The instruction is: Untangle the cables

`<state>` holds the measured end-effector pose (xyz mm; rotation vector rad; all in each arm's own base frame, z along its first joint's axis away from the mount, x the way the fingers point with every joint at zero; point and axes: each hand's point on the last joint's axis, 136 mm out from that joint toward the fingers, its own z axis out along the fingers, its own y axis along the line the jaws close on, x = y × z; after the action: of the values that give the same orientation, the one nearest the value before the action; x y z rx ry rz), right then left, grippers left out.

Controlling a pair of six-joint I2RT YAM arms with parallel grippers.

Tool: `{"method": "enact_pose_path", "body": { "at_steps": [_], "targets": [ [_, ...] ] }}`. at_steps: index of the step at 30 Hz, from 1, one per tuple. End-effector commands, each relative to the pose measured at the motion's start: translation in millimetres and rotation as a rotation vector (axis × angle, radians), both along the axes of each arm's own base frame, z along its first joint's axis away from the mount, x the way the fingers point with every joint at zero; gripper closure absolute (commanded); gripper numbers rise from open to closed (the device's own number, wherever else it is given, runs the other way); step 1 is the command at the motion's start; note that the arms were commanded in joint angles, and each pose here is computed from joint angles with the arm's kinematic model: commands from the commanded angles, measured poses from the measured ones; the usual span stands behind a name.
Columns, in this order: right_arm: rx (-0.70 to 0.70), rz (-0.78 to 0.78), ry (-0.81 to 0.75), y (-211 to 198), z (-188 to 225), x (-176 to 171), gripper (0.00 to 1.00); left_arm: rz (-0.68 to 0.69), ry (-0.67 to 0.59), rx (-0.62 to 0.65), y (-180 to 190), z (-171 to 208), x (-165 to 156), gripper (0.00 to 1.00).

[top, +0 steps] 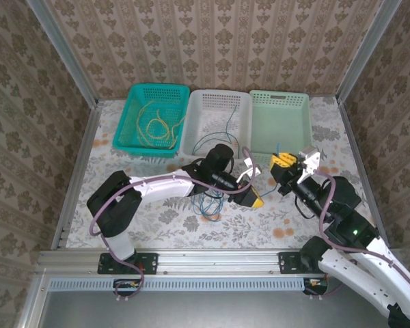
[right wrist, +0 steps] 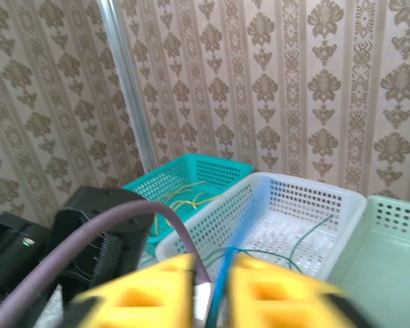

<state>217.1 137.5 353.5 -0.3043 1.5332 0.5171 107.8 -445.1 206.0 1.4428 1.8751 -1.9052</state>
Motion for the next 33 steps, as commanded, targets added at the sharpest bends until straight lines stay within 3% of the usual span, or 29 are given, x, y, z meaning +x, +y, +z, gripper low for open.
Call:
{"method": "enact_pose_path", "body": {
  "at_steps": [1, 2, 3, 7, 11, 14, 23, 33],
  "targets": [
    [-0.013, -0.128, 0.068, -16.5, -17.8, 13.2, 0.13, 0.04, -0.1, -0.032, -1.4, 26.2, 13.5, 1.0],
    [-0.013, -0.168, 0.112, -22.9, -24.2, 15.9, 0.02, 0.052, -0.13, -0.03, -0.8, 30.2, 16.4, 1.0],
    [-0.028, -0.197, 0.166, -28.4, -31.5, 17.4, 0.0, 0.064, -0.162, -0.03, 0.0, 35.1, 19.2, 1.0],
    [0.049, -0.289, 0.394, -53.2, -55.5, 15.8, 0.0, 0.085, -0.216, 0.007, 6.5, 35.8, 26.0, 1.0],
    [0.215, -0.214, 0.404, -50.8, -49.0, 13.3, 0.01, 0.107, -0.208, 0.04, 10.3, 26.1, 33.3, 1.0],
    [0.217, -0.181, 0.484, -41.8, -64.8, 18.5, 0.03, 0.118, -0.234, 0.041, 9.4, 26.9, 32.7, 1.0],
    [0.32, -0.026, 0.556, -8.0, -73.4, 27.7, 0.24, 0.134, -0.269, 0.03, 7.3, 29.3, 37.2, 1.0],
    [0.309, 0.06, 0.628, 9.3, -87.4, 26.2, 0.63, 0.128, -0.283, 0.045, -1.9, 29.1, 48.4, 1.0]
  ]
}}
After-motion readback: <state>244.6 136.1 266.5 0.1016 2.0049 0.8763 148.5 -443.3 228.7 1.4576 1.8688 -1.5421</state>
